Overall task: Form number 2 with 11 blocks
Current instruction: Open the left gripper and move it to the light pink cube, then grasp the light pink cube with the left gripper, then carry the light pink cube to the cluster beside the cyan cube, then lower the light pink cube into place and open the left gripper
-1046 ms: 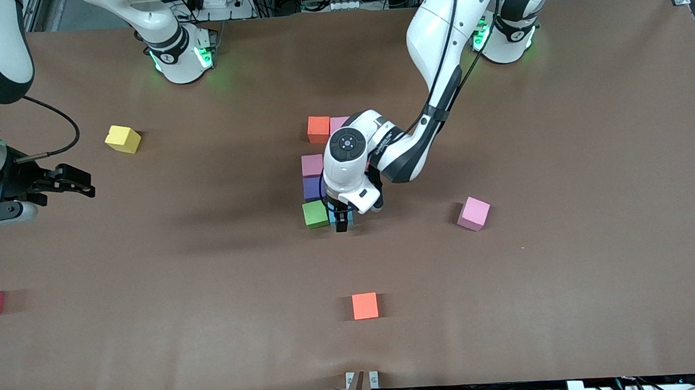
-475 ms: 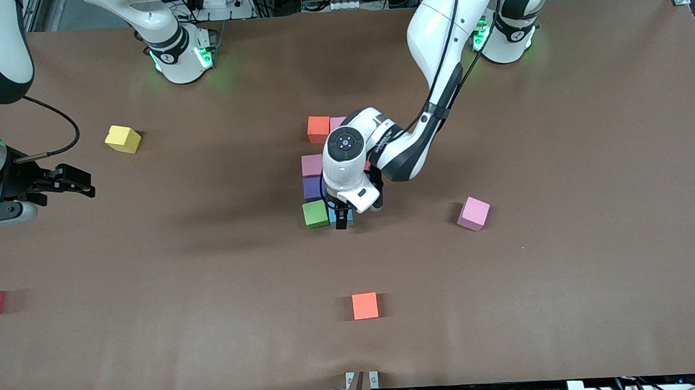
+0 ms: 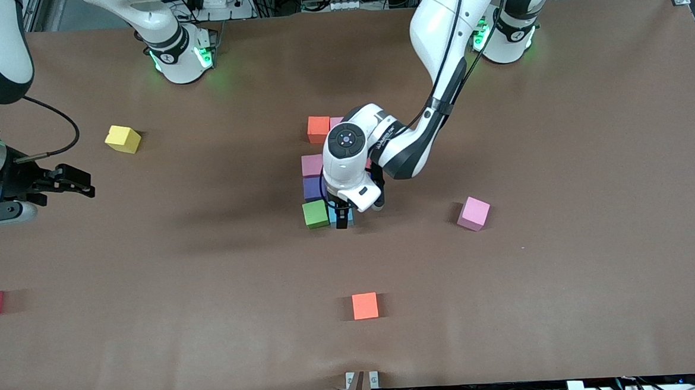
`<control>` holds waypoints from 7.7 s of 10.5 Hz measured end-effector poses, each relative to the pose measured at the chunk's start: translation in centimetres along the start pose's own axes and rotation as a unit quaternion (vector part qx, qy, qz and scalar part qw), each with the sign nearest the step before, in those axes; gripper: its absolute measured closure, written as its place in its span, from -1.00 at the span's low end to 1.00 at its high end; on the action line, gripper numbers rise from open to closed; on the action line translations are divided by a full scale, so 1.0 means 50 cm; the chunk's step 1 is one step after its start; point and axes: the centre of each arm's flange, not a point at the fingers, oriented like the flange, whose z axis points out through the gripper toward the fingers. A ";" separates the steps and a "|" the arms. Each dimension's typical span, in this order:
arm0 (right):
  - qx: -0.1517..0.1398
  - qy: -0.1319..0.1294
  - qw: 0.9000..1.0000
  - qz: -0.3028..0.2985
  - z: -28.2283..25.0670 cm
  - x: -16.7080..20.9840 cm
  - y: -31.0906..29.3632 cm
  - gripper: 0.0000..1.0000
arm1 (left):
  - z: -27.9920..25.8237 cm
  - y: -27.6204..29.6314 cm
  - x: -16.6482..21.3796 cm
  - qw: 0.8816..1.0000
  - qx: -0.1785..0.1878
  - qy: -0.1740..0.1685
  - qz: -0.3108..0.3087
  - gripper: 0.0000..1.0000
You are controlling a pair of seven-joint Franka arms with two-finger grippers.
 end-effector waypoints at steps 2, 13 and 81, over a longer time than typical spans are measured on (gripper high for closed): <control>0.000 0.000 1.000 0.000 0.000 0.000 0.000 -1.00 | -0.009 0.001 0.010 1.000 0.011 0.012 0.010 -1.00; 0.000 -0.001 1.000 0.001 0.002 0.000 0.002 -1.00 | -0.080 0.145 0.464 0.986 0.101 0.048 0.125 -1.00; 0.000 -0.003 1.000 -0.001 0.004 0.001 -0.003 -1.00 | 0.079 0.045 0.117 0.999 0.036 0.006 0.004 -1.00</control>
